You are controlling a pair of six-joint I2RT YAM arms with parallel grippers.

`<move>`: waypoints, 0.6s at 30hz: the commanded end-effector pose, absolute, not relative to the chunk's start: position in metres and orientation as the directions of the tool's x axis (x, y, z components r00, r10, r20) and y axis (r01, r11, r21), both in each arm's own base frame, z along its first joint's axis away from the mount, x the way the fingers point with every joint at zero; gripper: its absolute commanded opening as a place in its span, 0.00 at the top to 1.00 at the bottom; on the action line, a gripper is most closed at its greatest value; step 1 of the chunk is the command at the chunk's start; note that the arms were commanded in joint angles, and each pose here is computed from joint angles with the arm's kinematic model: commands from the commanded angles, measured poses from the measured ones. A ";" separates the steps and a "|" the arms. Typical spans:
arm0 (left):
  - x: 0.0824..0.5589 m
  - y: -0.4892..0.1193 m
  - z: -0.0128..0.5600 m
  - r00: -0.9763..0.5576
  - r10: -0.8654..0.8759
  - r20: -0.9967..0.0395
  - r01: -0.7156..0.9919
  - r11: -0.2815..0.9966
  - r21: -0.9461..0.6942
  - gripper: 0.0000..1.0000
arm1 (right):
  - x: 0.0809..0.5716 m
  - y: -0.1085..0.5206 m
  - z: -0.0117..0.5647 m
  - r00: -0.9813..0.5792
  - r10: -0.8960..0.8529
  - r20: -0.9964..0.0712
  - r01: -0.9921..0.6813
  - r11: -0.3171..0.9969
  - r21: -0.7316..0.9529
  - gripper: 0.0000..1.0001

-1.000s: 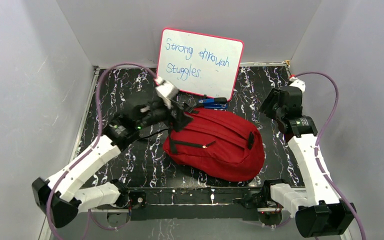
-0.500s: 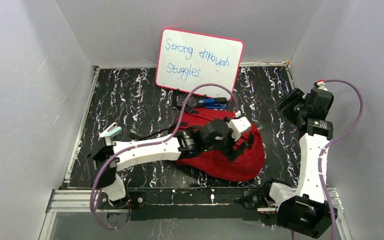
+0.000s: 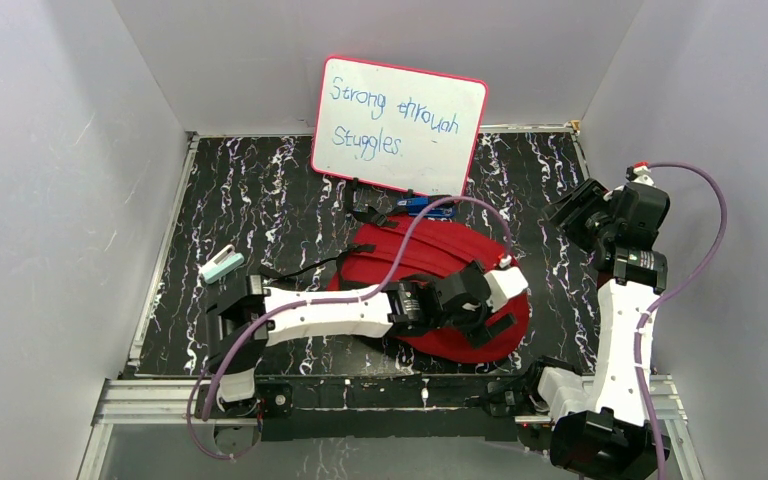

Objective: Pack the student bag
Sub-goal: Pick up the student bag at the center of the board.

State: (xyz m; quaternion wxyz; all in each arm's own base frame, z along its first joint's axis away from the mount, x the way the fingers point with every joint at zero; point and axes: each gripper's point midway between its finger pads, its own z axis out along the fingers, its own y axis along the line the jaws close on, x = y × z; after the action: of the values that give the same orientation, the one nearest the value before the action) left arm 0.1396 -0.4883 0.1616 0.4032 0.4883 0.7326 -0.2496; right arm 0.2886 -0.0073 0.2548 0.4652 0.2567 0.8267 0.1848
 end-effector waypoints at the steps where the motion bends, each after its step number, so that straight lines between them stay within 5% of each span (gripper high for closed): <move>1: 0.129 -0.492 0.160 -0.128 0.564 -0.816 0.934 0.345 0.092 0.20 | 0.287 -0.005 0.261 -0.422 0.593 -0.686 0.226 0.801 0.554 0.32; 18: 0.131 -0.469 0.118 0.153 0.723 -0.673 0.922 0.141 0.361 0.25 | 0.285 -0.003 0.254 -0.436 0.587 -0.683 0.214 0.804 0.555 0.33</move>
State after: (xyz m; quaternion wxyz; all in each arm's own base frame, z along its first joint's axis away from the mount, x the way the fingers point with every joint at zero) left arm 0.1277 -0.4798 0.1270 0.3996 0.6069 0.6666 -0.1664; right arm 0.2836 -0.0023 0.2462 0.4539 0.2540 0.8318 0.1936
